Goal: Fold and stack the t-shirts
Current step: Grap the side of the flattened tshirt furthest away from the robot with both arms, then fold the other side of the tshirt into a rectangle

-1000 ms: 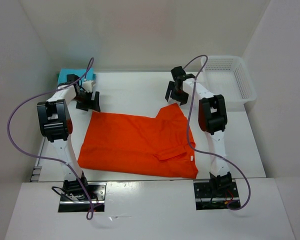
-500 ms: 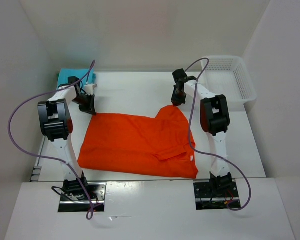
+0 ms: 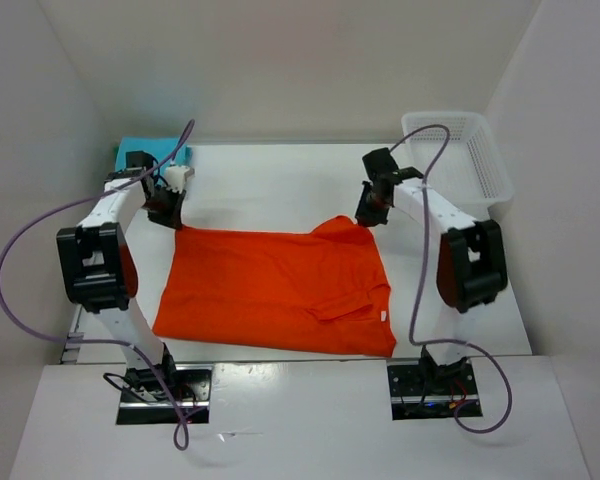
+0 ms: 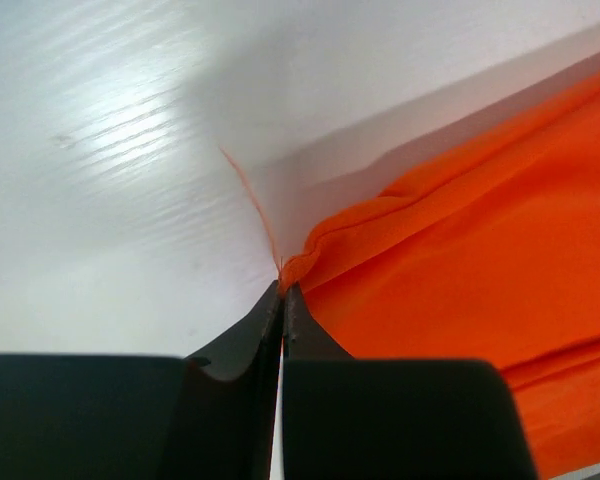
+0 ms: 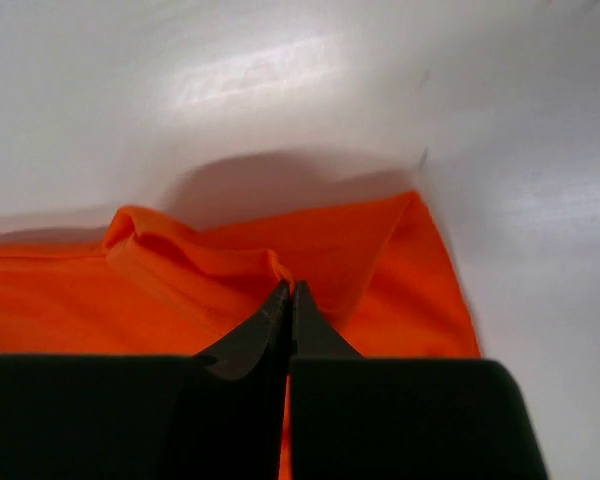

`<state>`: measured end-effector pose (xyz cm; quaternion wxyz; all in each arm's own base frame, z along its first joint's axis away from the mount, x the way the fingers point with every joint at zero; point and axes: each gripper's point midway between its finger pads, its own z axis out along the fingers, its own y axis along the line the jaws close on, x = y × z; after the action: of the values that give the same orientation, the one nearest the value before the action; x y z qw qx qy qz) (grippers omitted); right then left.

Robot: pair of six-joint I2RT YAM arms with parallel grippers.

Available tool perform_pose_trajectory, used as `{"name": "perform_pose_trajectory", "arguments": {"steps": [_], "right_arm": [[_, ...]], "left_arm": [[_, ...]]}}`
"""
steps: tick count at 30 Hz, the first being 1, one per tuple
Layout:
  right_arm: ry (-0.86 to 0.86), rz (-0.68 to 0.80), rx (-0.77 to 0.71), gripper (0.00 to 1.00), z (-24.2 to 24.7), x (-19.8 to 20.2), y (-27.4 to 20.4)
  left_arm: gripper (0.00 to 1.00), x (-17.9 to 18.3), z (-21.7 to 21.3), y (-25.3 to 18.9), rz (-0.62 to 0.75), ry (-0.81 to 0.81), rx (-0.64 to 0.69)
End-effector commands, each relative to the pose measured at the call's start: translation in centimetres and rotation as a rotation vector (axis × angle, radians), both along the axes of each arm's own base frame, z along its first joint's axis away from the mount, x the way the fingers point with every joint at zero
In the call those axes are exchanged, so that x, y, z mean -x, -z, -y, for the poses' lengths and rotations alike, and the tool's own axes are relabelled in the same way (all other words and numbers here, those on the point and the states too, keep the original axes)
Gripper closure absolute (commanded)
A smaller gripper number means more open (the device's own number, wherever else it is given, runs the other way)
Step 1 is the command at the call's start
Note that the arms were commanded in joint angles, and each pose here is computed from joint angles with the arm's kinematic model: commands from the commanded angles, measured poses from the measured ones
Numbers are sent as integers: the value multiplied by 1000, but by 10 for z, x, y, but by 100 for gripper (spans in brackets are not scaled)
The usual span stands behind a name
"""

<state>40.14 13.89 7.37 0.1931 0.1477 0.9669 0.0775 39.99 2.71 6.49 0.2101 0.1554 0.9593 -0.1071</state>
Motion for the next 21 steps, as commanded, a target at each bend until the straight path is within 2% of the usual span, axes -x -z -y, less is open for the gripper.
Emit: {"name": "perform_pose_trajectory", "arguments": {"steps": [1, 2, 5, 6, 10, 14, 17, 21], "right_arm": [[20, 64, -46, 100, -7, 38, -37], [18, 98, -66, 100, -10, 49, -52], [38, 44, -83, 100, -17, 88, -37], [54, 33, -87, 100, -11, 102, -33], [80, -1, -125, 100, -18, 138, -28], [69, -42, -127, 100, -32, 165, -21], [80, -79, -75, 100, -27, 180, -13], [116, -48, -32, 100, -13, 186, -26]], "left_arm": [[100, 8, -9, -48, 147, 82, -104], [100, 21, -9, -41, 125, 90, -113], [100, 44, -17, -37, 107, 108, -181], [100, 59, -18, -22, 61, 114, -190], [100, 80, -25, -9, 47, 128, -252], [100, 88, -24, -5, 44, 129, -252], [100, 92, -22, -8, 46, 132, -243], [100, 93, -18, -17, 77, 136, -230]]}}
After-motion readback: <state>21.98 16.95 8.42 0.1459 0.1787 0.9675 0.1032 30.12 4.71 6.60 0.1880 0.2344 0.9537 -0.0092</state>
